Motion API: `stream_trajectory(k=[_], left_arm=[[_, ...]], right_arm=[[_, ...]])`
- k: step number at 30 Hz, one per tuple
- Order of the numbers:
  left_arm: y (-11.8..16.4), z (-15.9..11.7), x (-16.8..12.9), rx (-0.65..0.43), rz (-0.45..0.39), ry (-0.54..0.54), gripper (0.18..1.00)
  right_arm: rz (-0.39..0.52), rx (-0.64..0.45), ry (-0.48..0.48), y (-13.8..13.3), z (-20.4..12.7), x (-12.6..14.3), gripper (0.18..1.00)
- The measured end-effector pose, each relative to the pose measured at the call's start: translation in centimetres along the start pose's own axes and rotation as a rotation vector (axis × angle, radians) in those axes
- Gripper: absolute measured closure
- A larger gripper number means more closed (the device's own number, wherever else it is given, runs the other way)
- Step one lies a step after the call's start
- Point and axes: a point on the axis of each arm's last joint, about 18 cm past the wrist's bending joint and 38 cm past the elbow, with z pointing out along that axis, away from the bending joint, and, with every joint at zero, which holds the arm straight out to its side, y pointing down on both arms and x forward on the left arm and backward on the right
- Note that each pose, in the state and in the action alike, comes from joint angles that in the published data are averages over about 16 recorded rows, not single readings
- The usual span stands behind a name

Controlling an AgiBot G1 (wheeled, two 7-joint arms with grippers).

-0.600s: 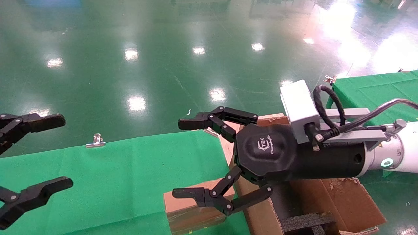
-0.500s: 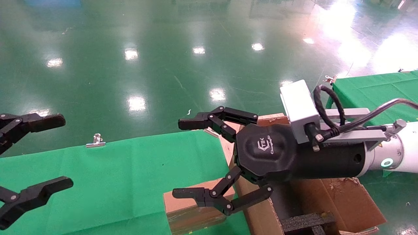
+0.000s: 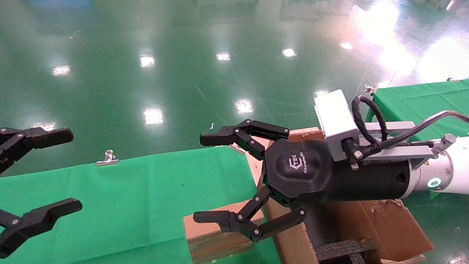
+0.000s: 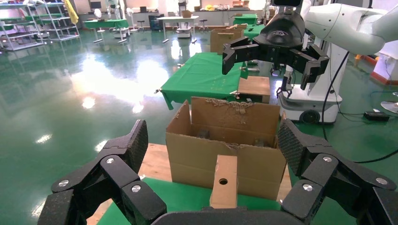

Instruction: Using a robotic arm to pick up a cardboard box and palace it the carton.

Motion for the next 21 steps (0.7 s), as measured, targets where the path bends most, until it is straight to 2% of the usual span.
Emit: stream_trajectory(k=[12, 21], left_arm=[[0.0, 0.0, 0.0, 0.000, 0.000, 0.000, 0.209], [0.0, 0.0, 0.0, 0.000, 0.000, 0.000, 0.297]], right_arm=[[0.005, -0.019, -0.008, 0.4, 0.2, -0.1, 0.178], [0.019, -0.166, -0.043, 2.8, 1.1, 0.1, 0.178]])
